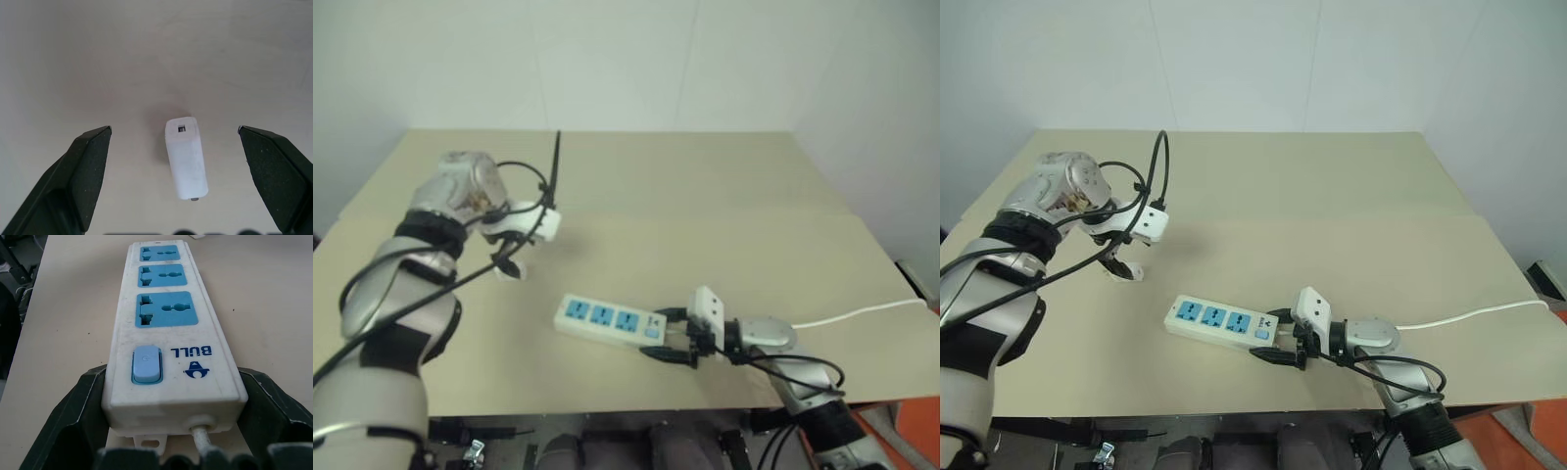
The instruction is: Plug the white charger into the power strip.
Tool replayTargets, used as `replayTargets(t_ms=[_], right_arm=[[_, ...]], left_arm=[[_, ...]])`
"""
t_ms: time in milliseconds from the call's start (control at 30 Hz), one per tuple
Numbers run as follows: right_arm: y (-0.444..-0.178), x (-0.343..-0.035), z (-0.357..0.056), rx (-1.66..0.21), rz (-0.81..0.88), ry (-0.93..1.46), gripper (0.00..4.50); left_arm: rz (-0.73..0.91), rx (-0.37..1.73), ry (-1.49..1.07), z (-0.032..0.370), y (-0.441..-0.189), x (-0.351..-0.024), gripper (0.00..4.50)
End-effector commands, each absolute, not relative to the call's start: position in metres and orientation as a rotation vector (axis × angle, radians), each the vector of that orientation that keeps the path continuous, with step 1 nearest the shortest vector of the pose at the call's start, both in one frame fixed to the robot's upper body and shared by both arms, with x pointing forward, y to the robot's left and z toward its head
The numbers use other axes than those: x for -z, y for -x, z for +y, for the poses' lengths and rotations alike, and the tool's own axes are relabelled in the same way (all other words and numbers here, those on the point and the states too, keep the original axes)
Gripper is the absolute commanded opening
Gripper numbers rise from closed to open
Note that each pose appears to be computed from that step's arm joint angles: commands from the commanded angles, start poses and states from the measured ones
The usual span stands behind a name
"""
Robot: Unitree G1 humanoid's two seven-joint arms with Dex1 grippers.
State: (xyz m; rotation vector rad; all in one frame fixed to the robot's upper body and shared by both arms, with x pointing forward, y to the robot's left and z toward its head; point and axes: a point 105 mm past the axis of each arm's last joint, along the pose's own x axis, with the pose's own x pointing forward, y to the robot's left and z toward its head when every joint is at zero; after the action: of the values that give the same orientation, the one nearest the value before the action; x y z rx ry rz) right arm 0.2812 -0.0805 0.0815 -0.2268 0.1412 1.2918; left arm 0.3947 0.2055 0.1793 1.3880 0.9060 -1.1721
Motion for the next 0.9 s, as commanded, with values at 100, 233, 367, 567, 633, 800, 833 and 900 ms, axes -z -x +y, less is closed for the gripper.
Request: replayTargets(t_ms=[100,233,367,567,633,800,833,900], right_arm=[[-0.283,-0.081,-0.077,-1.268,0.135,0.251,3.43],[-0.283,-0.081,-0.076,-1.261,0.133,0.253,3.43],[-0.283,-0.081,-0.075,-1.258,0.133,0.258,3.43],[-0.282,-0.08,-0.076,-1.254,0.135,0.255,3.43],[-0.282,-0.08,-0.075,-1.256,0.136,0.256,3.43],[-0.282,-0.08,-0.074,-1.257,0.135,0.257,3.43],[-0.283,-0.08,-0.074,-1.257,0.135,0.257,3.43],[-0.283,-0.08,-0.074,-1.256,0.136,0.257,3.43]], left_arm=[[0.917,1.141,-1.406,0.207,-0.398,-0.184,4.5],[0.937,1.139,-1.402,0.208,-0.398,-0.179,4.5],[0.959,1.125,-1.425,0.212,-0.398,-0.174,4.5],[0.97,1.134,-1.411,0.211,-0.398,-0.168,4.5],[0.973,1.138,-1.424,0.211,-0.398,-0.166,4.5],[0.985,1.153,-1.433,0.21,-0.397,-0.161,4.5],[0.988,1.15,-1.444,0.21,-0.397,-0.16,4.5],[0.994,1.148,-1.449,0.211,-0.398,-0.159,4.5]])
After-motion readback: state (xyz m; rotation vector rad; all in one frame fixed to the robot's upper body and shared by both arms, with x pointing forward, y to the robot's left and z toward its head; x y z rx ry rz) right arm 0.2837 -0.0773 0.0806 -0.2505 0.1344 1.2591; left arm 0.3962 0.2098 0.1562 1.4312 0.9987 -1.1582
